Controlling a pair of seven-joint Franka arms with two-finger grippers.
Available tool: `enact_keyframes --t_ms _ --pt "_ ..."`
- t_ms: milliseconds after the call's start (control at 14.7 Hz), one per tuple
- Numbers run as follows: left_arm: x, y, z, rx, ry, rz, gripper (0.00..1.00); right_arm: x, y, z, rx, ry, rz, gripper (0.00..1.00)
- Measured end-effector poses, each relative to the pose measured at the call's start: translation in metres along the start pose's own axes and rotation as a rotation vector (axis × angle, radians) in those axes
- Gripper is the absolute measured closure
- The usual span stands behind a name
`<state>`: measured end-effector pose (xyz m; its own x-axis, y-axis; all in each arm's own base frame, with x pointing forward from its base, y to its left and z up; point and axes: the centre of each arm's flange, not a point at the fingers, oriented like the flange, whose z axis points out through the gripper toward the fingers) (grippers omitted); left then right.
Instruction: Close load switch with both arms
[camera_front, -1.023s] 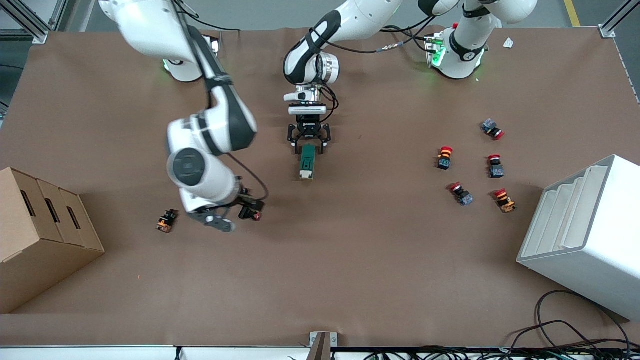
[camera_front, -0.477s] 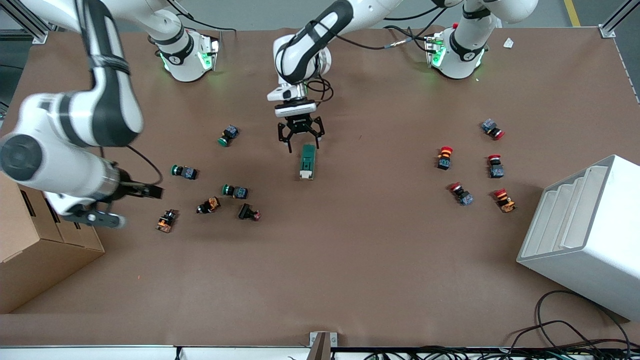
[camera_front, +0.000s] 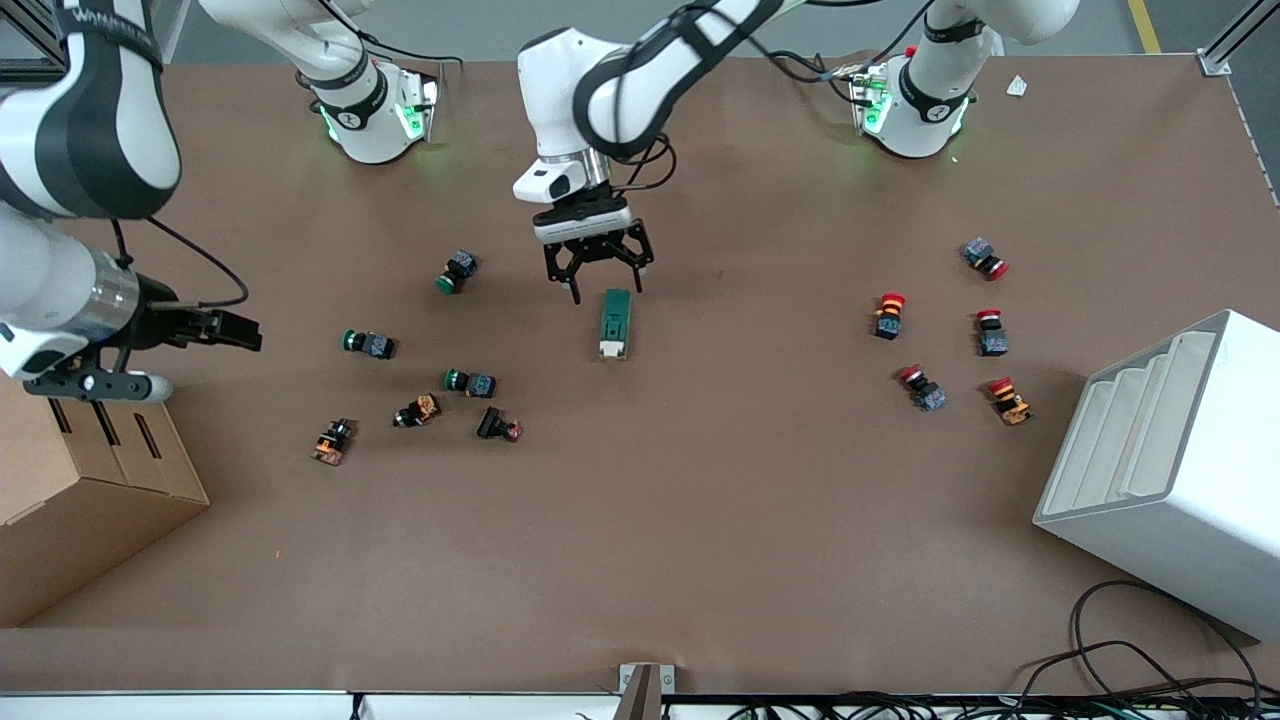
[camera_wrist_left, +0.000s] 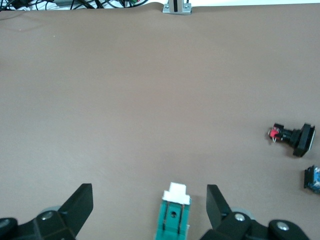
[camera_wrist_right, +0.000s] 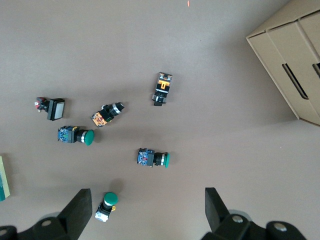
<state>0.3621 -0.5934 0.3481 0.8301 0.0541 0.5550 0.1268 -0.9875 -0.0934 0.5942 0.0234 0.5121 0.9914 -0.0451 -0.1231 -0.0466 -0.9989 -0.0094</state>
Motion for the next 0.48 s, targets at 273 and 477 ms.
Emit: enact_keyframes --t_ms 273,477 --pt "0.083 -0.046 -0.033 -0.015 -0.084 0.012 0.00 -0.010 0.006 -0.015 0.000 0.008 0.005 0.00" --pt "0.135 -0.086 -0.044 -0.028 -0.147 0.075 0.00 -0.020 0.013 -0.026 0.003 0.001 0.014 0.00"
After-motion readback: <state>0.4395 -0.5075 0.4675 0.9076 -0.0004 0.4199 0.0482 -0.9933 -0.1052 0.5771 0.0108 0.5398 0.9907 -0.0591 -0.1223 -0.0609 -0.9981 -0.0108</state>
